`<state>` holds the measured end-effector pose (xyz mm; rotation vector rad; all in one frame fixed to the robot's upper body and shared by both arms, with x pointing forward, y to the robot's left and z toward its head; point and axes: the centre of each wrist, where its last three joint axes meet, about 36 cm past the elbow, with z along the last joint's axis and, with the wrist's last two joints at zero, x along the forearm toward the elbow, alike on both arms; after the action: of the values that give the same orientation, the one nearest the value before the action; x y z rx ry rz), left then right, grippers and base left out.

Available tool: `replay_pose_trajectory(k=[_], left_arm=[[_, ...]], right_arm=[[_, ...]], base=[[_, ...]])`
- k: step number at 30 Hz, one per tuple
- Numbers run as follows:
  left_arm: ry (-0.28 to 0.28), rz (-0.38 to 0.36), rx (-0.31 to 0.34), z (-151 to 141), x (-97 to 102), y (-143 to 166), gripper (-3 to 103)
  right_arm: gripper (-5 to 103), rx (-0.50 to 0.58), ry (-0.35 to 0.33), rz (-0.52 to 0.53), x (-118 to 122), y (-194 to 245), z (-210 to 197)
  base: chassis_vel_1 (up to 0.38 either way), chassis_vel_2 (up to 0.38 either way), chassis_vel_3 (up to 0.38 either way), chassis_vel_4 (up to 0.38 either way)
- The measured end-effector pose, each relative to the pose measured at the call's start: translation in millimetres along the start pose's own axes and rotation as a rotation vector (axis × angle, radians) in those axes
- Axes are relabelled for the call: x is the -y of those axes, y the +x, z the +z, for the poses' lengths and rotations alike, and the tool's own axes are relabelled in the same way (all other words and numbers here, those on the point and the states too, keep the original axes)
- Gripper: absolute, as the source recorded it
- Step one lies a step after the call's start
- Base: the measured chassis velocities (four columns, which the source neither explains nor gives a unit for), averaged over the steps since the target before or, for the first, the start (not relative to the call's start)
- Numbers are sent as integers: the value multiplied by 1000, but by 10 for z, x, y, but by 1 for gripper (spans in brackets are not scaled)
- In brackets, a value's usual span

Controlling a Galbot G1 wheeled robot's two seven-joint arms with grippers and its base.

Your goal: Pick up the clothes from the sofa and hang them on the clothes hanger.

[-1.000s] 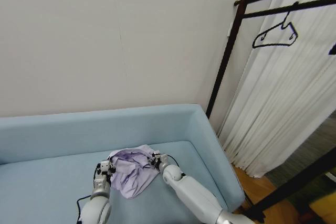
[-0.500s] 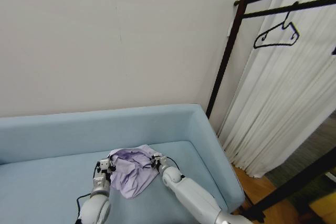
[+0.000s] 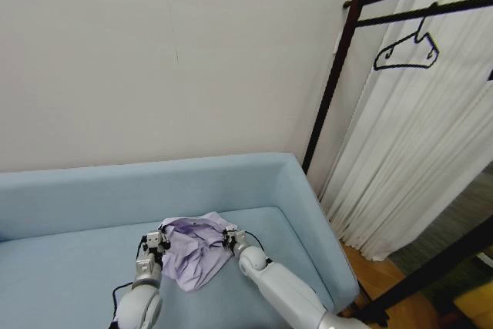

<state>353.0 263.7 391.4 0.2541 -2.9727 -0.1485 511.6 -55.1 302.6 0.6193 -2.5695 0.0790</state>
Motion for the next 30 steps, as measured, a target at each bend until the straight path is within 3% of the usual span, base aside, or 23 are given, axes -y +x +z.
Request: replay_pose_trajectory(k=[6,15,20,21,25,30], left_arm=[[4,25,43,-73,-44,19,1],[9,79,148,-505,-221,55,1],[28,96,236,-1058,-395,171,1],[28,96,236,-1058,-395,171,1],[12,100,333,-1586,-573,240,1],[3,79,412,-2011,-777,299,1]], right_arm=[[1,73,20,33,30,140,-248],[1,246,119,54,86,724,-1190],[1,386,186,2,20,1207,-2057],[1,386,186,2,20,1207,-2057],[1,450,239,-56,-54,1534,-2629],[1,480,302,-84,-94,1740,-3086]], base=[[0,0,0,0],[0,0,0,0],[0,0,0,0],[0,0,0,0],[0,0,0,0],[0,0,0,0]])
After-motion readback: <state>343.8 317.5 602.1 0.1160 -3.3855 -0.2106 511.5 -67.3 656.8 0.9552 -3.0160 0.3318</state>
